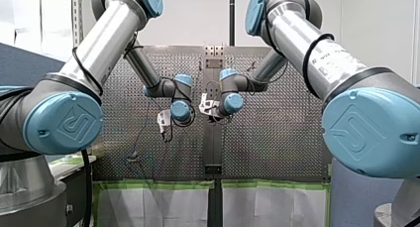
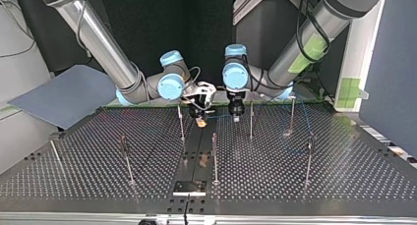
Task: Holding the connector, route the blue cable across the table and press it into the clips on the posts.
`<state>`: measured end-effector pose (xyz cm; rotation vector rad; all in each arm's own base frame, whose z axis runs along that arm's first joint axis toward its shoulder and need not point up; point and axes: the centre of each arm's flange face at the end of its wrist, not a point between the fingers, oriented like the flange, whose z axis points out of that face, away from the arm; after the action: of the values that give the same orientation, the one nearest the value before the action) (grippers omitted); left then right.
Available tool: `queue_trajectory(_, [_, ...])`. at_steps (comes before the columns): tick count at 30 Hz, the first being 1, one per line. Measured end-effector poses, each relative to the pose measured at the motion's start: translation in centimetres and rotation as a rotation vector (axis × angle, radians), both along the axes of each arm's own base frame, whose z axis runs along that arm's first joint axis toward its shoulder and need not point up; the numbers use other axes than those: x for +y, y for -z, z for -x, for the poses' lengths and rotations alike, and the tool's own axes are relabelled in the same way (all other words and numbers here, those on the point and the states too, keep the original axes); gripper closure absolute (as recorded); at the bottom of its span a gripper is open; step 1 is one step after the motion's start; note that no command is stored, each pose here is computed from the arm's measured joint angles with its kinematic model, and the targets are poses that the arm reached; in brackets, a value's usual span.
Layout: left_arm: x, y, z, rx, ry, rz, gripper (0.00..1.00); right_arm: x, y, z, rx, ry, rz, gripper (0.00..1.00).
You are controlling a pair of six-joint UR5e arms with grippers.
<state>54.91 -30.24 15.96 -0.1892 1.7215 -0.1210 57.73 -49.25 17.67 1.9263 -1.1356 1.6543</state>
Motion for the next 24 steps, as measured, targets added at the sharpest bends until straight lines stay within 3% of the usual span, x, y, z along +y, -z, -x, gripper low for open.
queue_trajectory(10, [-0.2, -2.5, 2.2, 0.028, -0.014, -0.012, 1.0, 1.1, -3.1, 0.6, 0.043, -0.002, -0.008, 1.0])
queue_trajectory(15, [0.3, -3.6, 3.5, 0.019, -0.016, -0.01, 1.0, 1.9, -5.1, 1.3, 0.06, -0.005, -0.011, 1.0])
queue_trajectory(24, [0.9, -5.0, 7.3, 0.046, -0.002, -0.038, 1.0, 3.8, -9.2, 2.5, 0.111, -0.024, 0.023, 1.0])
